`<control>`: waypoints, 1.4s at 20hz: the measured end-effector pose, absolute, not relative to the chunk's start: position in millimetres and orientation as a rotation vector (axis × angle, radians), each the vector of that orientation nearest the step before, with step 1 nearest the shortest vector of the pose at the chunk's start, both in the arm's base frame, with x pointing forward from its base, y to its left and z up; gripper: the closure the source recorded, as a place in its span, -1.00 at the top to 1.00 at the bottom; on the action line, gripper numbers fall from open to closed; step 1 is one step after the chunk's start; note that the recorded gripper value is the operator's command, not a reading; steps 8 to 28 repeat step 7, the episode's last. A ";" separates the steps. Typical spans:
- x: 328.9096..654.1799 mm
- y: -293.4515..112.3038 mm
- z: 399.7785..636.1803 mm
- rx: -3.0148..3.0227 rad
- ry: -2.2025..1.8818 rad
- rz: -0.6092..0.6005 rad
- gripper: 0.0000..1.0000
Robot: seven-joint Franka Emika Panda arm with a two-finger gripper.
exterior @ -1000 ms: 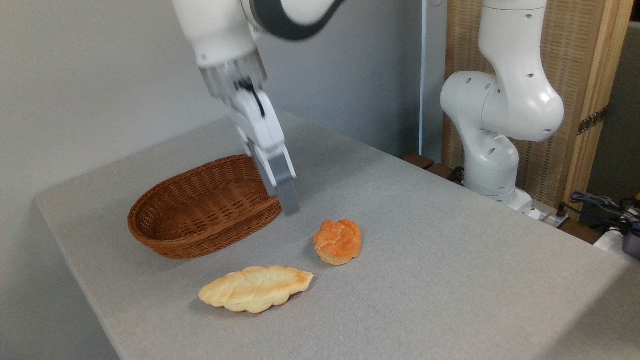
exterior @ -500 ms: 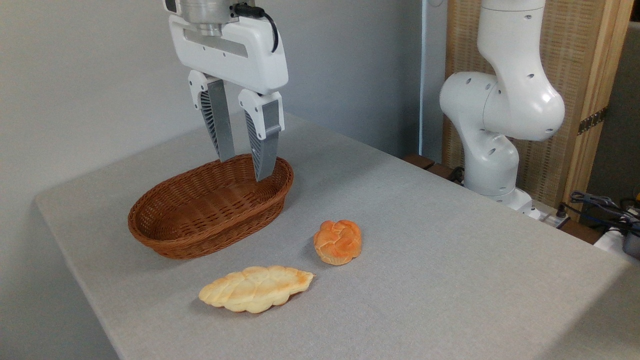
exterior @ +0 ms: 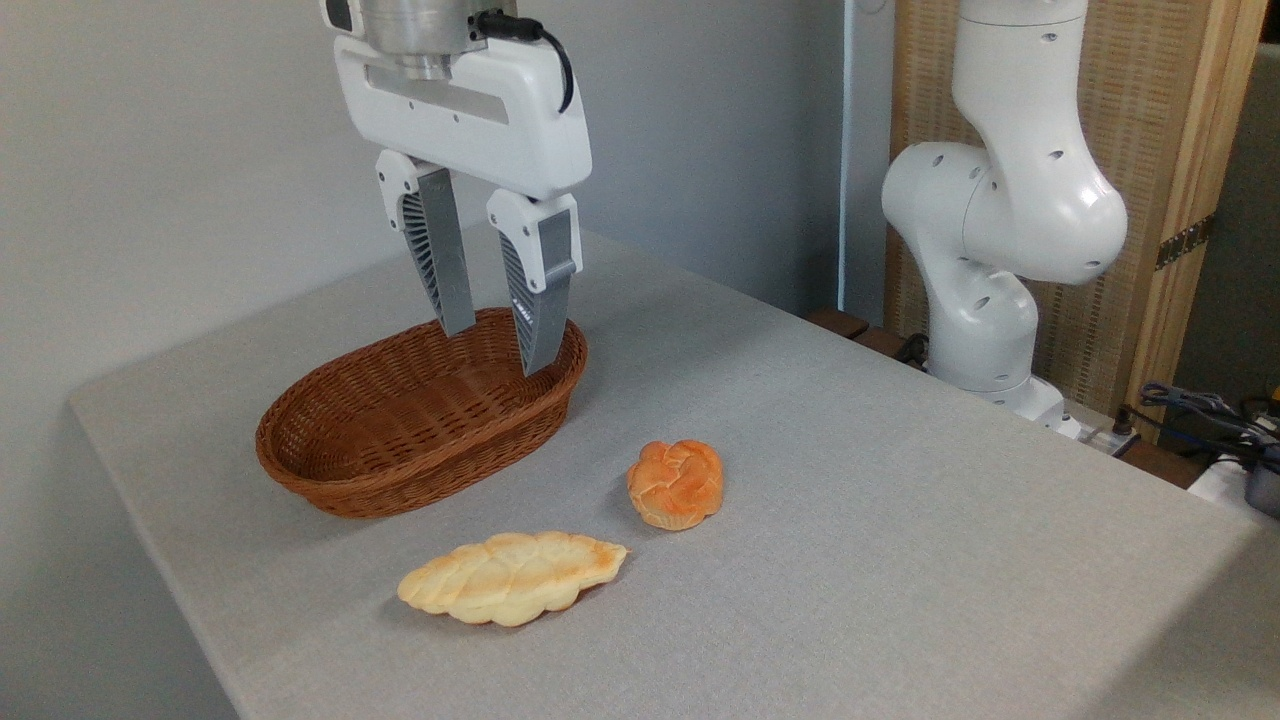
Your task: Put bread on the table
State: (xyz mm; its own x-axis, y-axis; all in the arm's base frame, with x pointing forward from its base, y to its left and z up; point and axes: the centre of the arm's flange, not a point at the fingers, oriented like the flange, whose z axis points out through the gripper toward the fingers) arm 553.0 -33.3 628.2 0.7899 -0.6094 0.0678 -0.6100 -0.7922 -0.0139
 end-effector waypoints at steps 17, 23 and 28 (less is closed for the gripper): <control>559.9 -48.8 612.3 2.942 -1.047 0.064 1.00; 559.9 -48.8 612.3 2.942 -1.047 0.064 1.00; 559.9 -48.8 612.3 2.942 -1.047 0.064 1.00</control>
